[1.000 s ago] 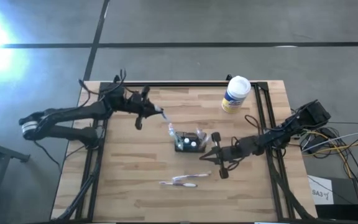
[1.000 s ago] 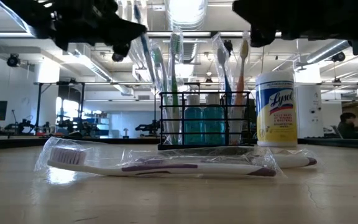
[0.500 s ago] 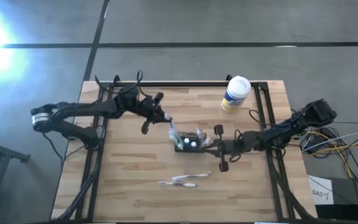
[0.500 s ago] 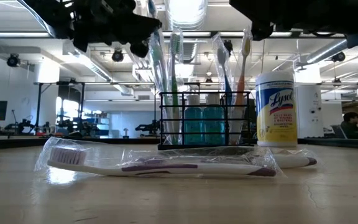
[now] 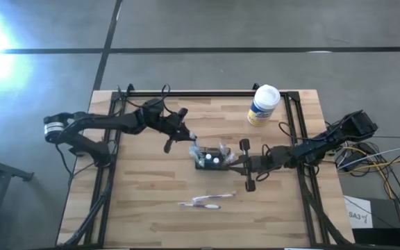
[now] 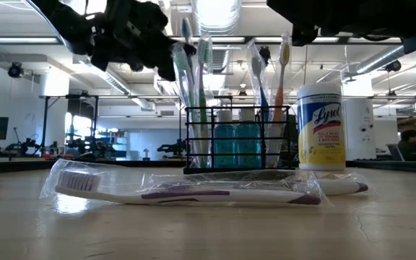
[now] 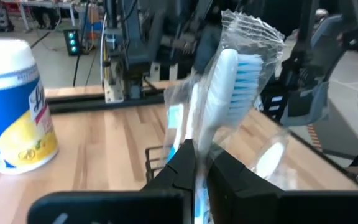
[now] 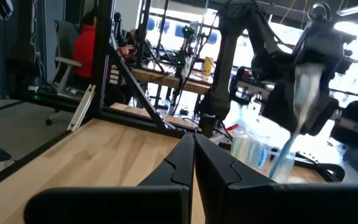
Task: Pick & Place toothbrushing station
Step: Put the blue toothbrush into the black mesh organizer
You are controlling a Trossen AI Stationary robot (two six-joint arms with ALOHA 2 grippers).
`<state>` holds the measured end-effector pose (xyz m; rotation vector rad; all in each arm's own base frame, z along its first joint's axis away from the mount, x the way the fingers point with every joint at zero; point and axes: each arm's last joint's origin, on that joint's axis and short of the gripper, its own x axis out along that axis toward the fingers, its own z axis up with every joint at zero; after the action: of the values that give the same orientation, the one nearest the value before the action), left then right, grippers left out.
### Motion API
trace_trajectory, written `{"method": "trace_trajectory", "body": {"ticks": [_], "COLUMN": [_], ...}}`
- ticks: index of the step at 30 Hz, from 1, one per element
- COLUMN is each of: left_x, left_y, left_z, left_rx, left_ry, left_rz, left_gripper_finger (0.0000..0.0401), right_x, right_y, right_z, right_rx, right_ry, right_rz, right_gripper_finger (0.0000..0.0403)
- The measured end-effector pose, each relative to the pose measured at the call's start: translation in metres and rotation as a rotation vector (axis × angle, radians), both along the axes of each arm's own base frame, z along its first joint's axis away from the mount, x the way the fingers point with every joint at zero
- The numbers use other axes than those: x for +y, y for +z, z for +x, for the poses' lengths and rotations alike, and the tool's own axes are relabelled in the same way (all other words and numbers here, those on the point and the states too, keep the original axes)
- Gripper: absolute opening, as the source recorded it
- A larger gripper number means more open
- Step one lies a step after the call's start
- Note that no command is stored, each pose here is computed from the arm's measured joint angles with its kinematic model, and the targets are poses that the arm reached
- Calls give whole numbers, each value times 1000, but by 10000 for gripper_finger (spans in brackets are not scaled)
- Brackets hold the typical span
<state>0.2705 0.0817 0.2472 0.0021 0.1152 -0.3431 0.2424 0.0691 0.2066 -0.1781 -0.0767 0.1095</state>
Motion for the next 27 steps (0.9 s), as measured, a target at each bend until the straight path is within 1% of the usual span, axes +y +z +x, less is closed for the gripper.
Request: {"method": "trace_trajectory", "body": {"ticks": [6, 9, 19, 25, 27], "left_x": [1, 1, 0, 1, 1], "left_y": [-16, -22, -43, -55, -56], "left_z": [9, 12, 22, 26, 26], "left_rx": [42, 58, 97, 131, 139], "left_ry": [22, 19, -11, -11, 12], "left_rz": [18, 14, 72, 74, 77], "left_gripper_finger": [18, 21, 23, 40, 48], "right_x": [0, 0, 1, 1, 1], "right_y": [2, 3, 4, 4, 4], "right_z": [1, 2, 2, 2, 2], "right_rx": [-8, -13, -19, -20, -20], "right_ry": [-2, -2, -4, -4, -4], "right_rz": [-19, -24, -49, -48, -46], "right_gripper_finger": [8, 8, 8, 8, 8]}}
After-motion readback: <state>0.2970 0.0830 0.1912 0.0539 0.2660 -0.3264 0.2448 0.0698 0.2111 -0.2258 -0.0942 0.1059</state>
